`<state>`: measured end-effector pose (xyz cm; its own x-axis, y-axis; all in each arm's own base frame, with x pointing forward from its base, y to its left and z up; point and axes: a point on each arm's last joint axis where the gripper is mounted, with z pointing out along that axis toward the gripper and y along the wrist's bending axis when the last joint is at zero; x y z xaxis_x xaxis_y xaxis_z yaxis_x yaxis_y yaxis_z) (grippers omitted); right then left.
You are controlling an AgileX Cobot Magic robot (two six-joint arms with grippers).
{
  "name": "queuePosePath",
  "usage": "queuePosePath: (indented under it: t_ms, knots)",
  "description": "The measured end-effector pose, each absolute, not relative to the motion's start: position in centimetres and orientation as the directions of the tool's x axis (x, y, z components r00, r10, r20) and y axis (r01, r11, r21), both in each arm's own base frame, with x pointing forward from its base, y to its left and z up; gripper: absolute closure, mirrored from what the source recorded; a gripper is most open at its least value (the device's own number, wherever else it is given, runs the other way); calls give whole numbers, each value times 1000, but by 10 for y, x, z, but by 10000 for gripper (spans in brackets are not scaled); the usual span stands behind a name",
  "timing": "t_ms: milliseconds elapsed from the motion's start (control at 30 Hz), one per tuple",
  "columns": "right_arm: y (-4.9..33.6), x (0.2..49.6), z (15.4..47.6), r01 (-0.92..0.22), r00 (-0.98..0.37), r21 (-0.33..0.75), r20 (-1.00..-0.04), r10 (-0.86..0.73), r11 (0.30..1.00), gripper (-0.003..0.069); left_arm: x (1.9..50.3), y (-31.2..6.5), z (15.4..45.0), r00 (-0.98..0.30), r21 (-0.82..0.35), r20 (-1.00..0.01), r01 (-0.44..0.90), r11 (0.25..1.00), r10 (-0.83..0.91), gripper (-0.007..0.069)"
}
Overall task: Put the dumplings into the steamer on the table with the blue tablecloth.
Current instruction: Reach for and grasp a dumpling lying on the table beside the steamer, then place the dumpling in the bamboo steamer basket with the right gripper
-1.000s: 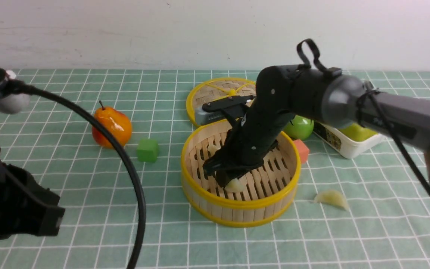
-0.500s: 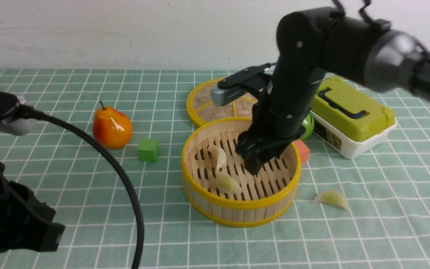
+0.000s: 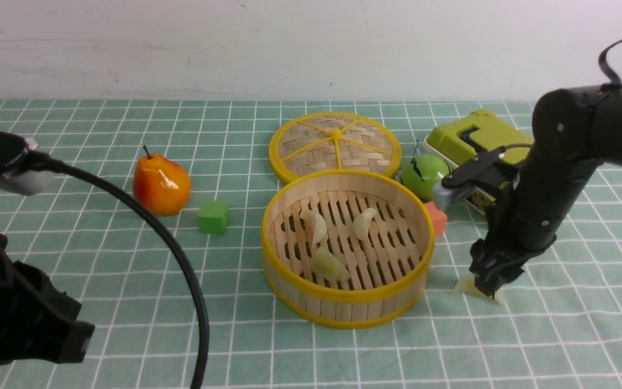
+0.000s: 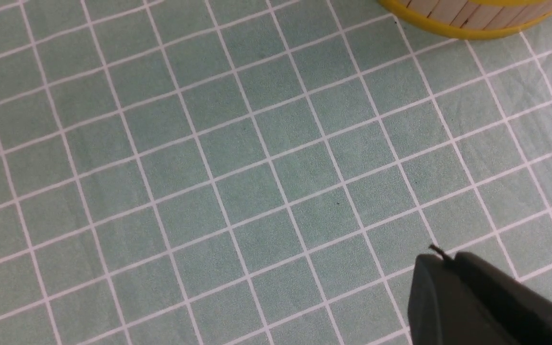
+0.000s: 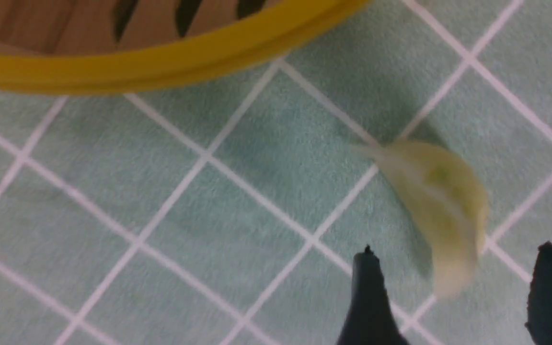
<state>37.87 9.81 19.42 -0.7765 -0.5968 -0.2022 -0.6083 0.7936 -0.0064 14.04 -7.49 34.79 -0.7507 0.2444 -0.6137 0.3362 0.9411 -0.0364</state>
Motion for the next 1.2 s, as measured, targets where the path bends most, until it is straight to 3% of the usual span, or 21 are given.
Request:
queuePosePath:
  t_ms: [167,233,267,300,333,400,500,633,700,833,1000,1100,1200]
  knots:
    - [100,391,165,-618,-765,-26,-214,-608,786,253,141,-75,348,-749,-37,-616,337,941,244,600]
    - [100,392,163,-611,-770,-24,-212,-601,791,345,141,-75,348,-749,-36,-616,337,941,245,597]
    - [100,392,163,-610,-771,-25,-212,-600,792,345,141,-75,348,-749,-36,-616,337,941,245,597]
    - [101,392,163,-606,-774,-28,-212,-597,795,435,141,-75,348,-749,-36,-616,337,941,245,597]
    - [101,392,164,-607,-772,-33,-212,-599,794,459,141,-75,348,-749,-36,-616,337,941,245,596]
    - [100,391,169,-610,-770,-40,-208,-604,791,456,141,-75,348,-749,-36,-616,337,941,245,595]
    - [104,388,203,-609,-769,-40,-217,-602,792,450,141,-75,348,-749,-36,-616,338,940,246,590]
    - [141,385,269,-603,-725,-49,-381,-573,796,450,141,-76,349,-742,-38,-625,340,940,243,587]
    - [159,386,279,-603,-698,-45,-454,-555,796,450,142,-76,349,-736,-39,-632,341,939,241,587]
    - [190,391,264,-587,-695,-10,-506,-511,809,450,142,-76,350,-731,-41,-639,343,938,239,587]
    - [204,401,212,-576,-749,22,-416,-516,817,442,137,-73,353,-720,-45,-655,343,938,232,587]
    - [207,402,193,-566,-774,36,-366,-517,823,372,129,-68,353,-710,-48,-667,344,938,226,585]
    - [209,402,198,-558,-782,48,-366,-505,829,277,120,-63,344,-702,-50,-676,346,937,223,580]
